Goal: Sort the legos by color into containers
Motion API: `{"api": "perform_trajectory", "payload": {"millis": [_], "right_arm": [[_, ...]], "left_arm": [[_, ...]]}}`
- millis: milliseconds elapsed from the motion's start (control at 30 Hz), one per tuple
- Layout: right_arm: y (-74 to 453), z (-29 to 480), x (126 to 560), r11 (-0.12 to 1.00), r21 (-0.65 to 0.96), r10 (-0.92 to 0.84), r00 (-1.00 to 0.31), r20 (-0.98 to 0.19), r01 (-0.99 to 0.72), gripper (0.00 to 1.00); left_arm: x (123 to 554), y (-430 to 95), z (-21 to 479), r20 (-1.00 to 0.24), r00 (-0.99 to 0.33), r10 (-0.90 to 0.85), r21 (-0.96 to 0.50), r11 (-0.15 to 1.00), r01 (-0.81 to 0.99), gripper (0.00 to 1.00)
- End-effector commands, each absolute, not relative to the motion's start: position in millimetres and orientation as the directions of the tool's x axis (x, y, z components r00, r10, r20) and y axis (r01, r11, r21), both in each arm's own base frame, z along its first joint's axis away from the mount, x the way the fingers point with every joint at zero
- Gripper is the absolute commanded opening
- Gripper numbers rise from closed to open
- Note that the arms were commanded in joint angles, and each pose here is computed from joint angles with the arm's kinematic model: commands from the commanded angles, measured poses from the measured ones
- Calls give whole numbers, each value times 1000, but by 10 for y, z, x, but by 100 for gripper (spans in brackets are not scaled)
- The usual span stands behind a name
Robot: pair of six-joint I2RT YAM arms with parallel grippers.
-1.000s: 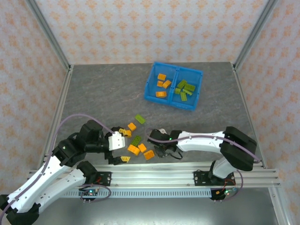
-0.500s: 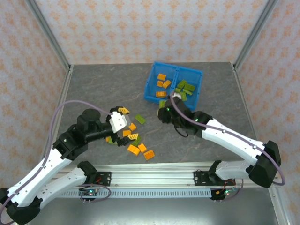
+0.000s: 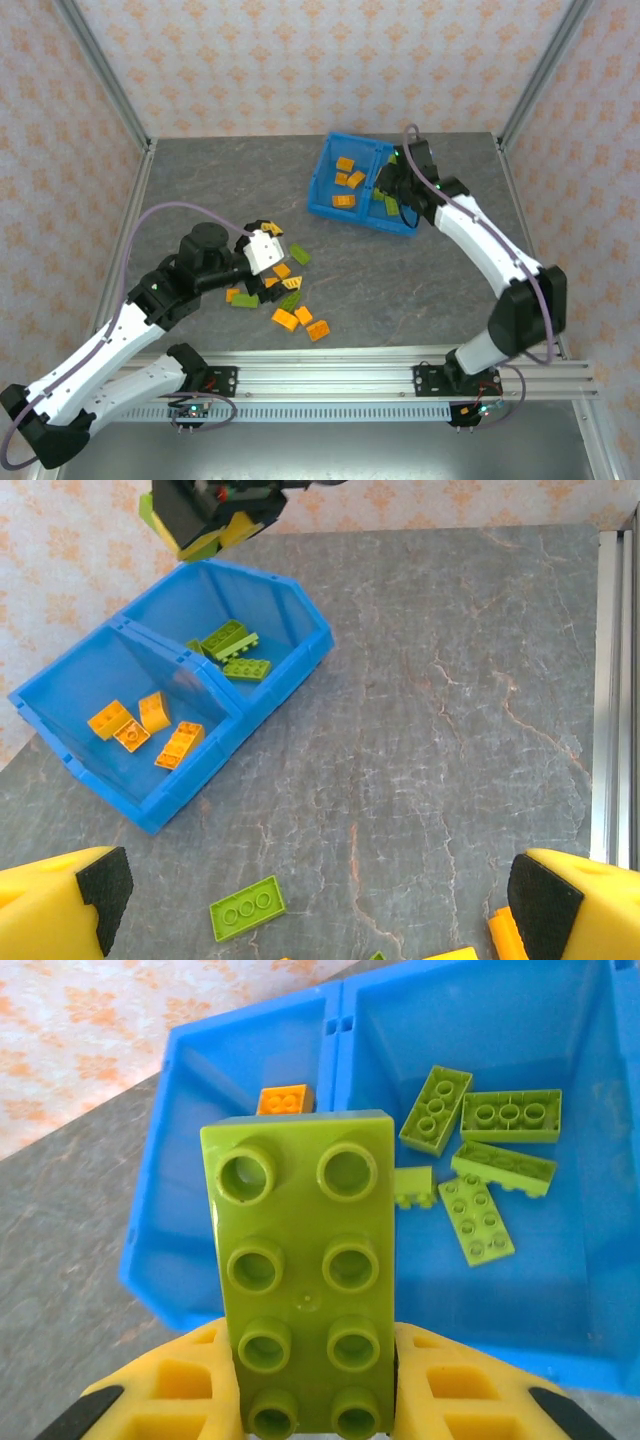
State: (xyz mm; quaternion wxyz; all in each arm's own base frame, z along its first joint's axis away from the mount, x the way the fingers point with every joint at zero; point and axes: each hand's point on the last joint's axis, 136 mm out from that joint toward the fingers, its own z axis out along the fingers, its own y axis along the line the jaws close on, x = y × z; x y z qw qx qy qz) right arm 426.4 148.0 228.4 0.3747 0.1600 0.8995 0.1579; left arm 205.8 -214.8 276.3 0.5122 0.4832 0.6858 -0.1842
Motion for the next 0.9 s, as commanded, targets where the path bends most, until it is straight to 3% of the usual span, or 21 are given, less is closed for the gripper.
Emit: {"api": "perform_trajectory", "payload": {"millis": [0, 167, 300, 400, 533, 733, 867], "right_arm": [[1248, 2102, 4594, 895, 360, 438, -676, -592, 264, 27], [1022, 1733, 5121, 889, 272, 458, -698, -551, 369, 27], [1027, 1517, 5332, 886, 251, 464, -717, -520, 390, 29], [1029, 1445, 5393, 886, 229, 462, -730, -503, 404, 35], [1011, 1564, 5371, 887, 223, 460, -727, -509, 404, 48], [1009, 2089, 5119, 893, 274, 450, -682, -576, 358, 50], [1208, 2313, 4619, 908, 321, 415, -679, -606, 269, 50]], "left_arm": [[2044, -2092, 2826, -883, 24, 469, 276, 478, 834, 100], [1940, -2108, 2712, -870, 62, 489, 296, 419, 858, 100], [1947, -2097, 2684, -863, 48, 503, 293, 420, 859, 100], [1970, -2086, 2651, -857, 37, 514, 293, 427, 855, 100], [1992, -2097, 2569, -848, 15, 530, 281, 424, 861, 100], [2040, -2096, 2515, -833, -36, 552, 253, 438, 863, 100], [2140, -2070, 2541, -847, -94, 523, 222, 509, 832, 100]]}}
